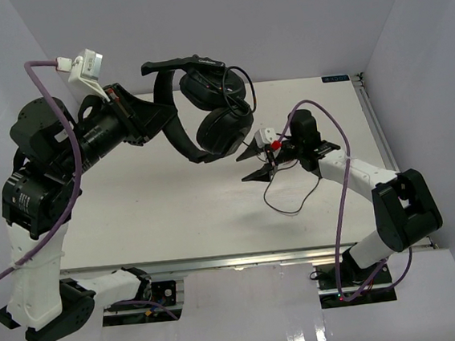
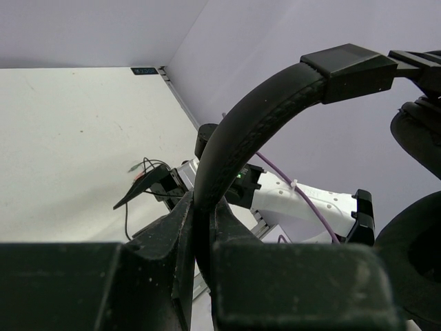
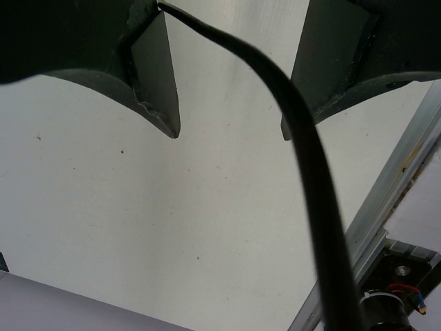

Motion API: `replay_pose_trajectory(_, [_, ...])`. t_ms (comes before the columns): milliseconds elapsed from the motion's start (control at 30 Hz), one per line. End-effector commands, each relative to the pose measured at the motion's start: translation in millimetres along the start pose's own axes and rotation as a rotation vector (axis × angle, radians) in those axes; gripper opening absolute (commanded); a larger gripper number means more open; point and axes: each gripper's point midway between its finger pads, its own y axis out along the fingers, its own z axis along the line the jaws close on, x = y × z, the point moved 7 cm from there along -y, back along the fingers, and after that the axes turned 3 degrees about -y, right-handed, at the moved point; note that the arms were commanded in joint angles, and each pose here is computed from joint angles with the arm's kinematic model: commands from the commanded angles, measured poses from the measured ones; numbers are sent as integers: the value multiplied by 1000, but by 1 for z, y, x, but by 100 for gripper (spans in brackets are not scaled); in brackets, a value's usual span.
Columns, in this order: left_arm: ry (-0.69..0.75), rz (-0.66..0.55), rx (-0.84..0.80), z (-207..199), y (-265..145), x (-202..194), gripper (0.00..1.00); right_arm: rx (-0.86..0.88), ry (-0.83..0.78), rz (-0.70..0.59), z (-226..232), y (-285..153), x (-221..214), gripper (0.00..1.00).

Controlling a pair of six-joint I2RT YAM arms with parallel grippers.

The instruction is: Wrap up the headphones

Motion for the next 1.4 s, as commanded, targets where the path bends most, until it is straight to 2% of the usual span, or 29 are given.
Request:
replay_pose_trajectory(0, [1,-28,-56,-10,-8,4,0,-5,-84,-27,-16,0,17,71])
replay_pose_trajectory(67, [-2,-23,-61,-9,-6,2,0,-19,-84,-28,-21,1,19,78])
replay_pose_trajectory(167, [-12,-3,-63,-6,-2,-3,0,-36,-115,-34,-34,2,28,81])
replay_pose_trajectory(400, [-4,-9,-64,-6,-5,-3,0,-25,-119,-35,-31,3,24,79])
replay_pose_trajectory(633, [-6,-2,-69,-6,-3,-4,0,44,-52,-57,-15,12,13,79])
replay_pose_trajectory(833, [-11,-7,-76,-9,-4,-1,0,3,-11,-20,-31,24,3,77])
replay_pose_trajectory(1033, [-10,-32,-67,-12,-11,4,0,48,52,-25,-28,31,-16,64])
replay_pose_trajectory(1200, [-9,-50,-43,-10,-15,4,0,64,68,-23,-15,29,-24,57])
replay_pose_trajectory(1300, [-16,-76,-25,-7,-17,4,0,73,104,-22,-7,28,-26,47])
replay_pose_trajectory(1367, [-26,-93,-27,-7,-19,4,0,90,148,-25,-4,29,-28,36])
